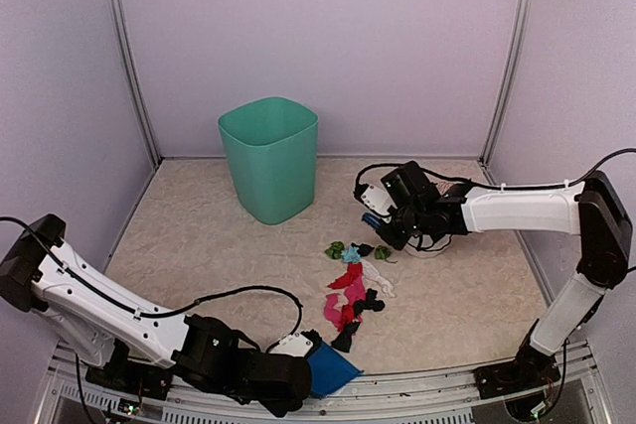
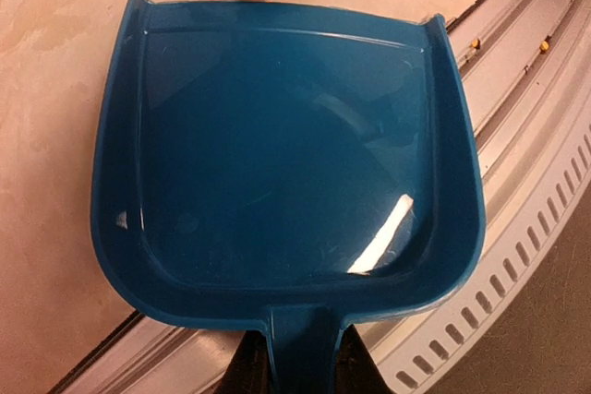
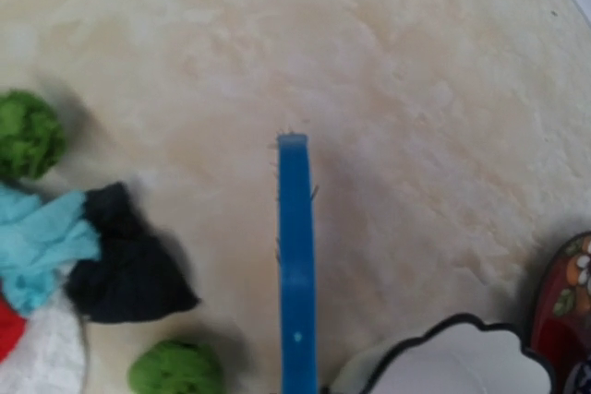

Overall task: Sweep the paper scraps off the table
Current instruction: Sweep the paper scraps into the dustpan.

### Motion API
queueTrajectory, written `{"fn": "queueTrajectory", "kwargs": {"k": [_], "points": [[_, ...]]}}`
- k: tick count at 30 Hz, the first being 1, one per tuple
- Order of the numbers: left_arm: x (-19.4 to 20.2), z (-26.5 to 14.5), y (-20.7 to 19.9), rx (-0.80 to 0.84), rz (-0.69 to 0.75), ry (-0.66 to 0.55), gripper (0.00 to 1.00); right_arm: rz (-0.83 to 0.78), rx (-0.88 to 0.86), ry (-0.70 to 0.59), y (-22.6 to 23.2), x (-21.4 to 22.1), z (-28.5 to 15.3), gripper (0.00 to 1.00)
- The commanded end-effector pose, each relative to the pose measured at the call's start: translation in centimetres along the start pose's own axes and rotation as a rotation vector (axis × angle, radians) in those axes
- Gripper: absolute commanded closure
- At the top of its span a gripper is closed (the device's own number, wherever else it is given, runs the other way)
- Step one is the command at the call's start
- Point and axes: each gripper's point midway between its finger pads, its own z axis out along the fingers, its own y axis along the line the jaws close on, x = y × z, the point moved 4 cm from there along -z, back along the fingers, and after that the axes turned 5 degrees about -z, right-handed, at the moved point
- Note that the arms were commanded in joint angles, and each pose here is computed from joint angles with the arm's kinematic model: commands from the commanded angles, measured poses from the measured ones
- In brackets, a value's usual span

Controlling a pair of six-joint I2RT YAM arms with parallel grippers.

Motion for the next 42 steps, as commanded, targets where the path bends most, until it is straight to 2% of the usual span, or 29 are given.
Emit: {"fn": "queueTrajectory", "kwargs": {"k": [1, 14, 24, 42], "points": [[-1.1, -0.2, 0.1, 0.005, -0.058, 0.016, 1.0, -0.078, 0.001, -0.005, 2.0, -0.7, 0.0, 1.0], [-3.0, 1.9, 0.9, 0.029, -0.117, 0.081, 1.0, -0.109, -0.11, 0.042, 8.3, 2.1, -0.5, 1.0], [-4.5, 3.4, 2.8, -0.012, -0.163, 0.075, 1.0, -0.028, -0.206, 0.036, 12.3, 3.2, -2.3, 1.0], [-6.0, 4.4, 4.1, -0.027, -0.168, 0.059, 1.0, 0.055, -0.346, -0.037, 16.1, 3.0, -5.4, 1.0]]}}
